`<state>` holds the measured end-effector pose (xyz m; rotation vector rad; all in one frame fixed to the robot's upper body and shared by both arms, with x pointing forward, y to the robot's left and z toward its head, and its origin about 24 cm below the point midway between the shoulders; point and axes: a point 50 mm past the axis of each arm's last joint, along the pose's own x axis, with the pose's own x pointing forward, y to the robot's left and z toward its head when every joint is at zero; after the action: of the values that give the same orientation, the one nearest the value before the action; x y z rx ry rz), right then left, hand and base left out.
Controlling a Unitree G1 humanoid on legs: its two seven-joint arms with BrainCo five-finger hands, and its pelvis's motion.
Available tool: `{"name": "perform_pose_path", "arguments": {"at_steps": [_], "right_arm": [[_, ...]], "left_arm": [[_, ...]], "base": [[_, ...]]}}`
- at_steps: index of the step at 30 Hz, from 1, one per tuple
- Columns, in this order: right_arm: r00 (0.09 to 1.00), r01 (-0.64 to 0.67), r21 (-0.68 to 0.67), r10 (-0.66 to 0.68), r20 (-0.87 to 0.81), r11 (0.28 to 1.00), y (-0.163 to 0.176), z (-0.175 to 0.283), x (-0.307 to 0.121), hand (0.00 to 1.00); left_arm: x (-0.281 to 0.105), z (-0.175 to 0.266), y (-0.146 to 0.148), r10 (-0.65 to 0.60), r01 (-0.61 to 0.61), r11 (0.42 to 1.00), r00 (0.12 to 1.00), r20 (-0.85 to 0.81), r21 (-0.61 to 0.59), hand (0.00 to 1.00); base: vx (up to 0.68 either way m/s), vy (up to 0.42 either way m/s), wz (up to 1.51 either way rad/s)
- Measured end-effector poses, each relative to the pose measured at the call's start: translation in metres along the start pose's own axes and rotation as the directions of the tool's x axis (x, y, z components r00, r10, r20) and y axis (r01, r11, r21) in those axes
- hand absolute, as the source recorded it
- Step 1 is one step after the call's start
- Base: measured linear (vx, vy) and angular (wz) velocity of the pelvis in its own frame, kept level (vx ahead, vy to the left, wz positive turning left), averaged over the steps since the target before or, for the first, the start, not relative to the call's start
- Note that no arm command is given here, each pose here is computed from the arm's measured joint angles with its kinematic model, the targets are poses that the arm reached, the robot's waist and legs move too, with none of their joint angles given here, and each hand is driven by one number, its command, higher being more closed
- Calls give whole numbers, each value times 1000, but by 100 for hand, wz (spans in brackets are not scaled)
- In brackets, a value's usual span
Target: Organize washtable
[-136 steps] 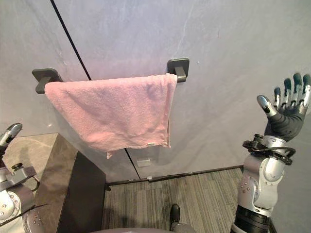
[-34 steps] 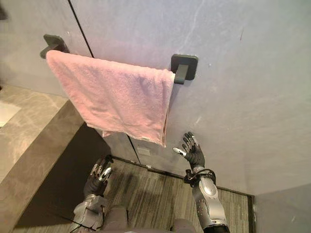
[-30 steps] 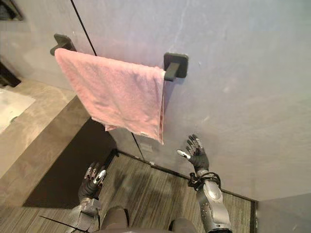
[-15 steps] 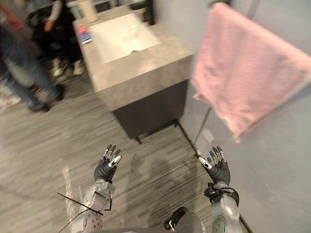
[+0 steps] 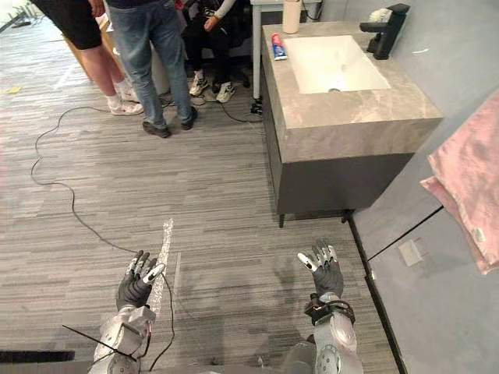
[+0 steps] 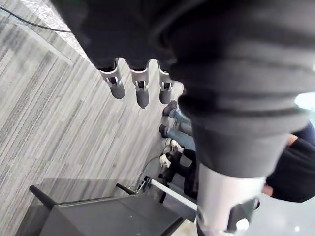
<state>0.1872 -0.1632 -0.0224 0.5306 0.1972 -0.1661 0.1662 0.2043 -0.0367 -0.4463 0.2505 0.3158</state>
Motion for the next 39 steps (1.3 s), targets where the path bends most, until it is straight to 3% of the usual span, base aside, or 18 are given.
{"name": "perform_pose_path", "arguments": {"at_steps": [6, 14, 19, 25, 29, 34, 39], "right_arm": [[998, -55, -11, 55, 17, 998, 8, 5, 5, 0], [999, -48, -42, 48, -6, 998, 5, 1, 1, 0], [993, -113, -5, 112, -40, 994, 27, -11, 0, 0], [993, -113, -21, 112, -48, 993, 23, -11, -5, 0], [995, -87, -14, 86, -56, 996, 17, -13, -13, 0], [999, -26, -27, 25, -35, 999, 3, -7, -13, 0], [998, -16, -43, 14, -60, 999, -3, -10, -19, 0]], "left_arm": [[-16, -11, -7, 28, -29, 995, 1000, -15, -93, 0], [-18, -7, -5, 61, -60, 991, 998, 1, -123, 0], [-23, -2, 0, 89, -85, 987, 996, 20, -139, 0], [-18, 9, -10, 57, -48, 990, 996, 64, -135, 0], [-9, 29, -18, -33, 39, 999, 989, 146, -38, 0], [7, 36, -34, -90, 97, 995, 981, 174, -30, 0], [4, 11, -61, -176, 181, 981, 981, 82, -65, 0]], "base": [[-40, -100, 11], [-16, -12, 16], [-1, 27, 23], [17, 180, 77], [243, 119, 65], [448, -21, 16], [643, -161, 35]]}}
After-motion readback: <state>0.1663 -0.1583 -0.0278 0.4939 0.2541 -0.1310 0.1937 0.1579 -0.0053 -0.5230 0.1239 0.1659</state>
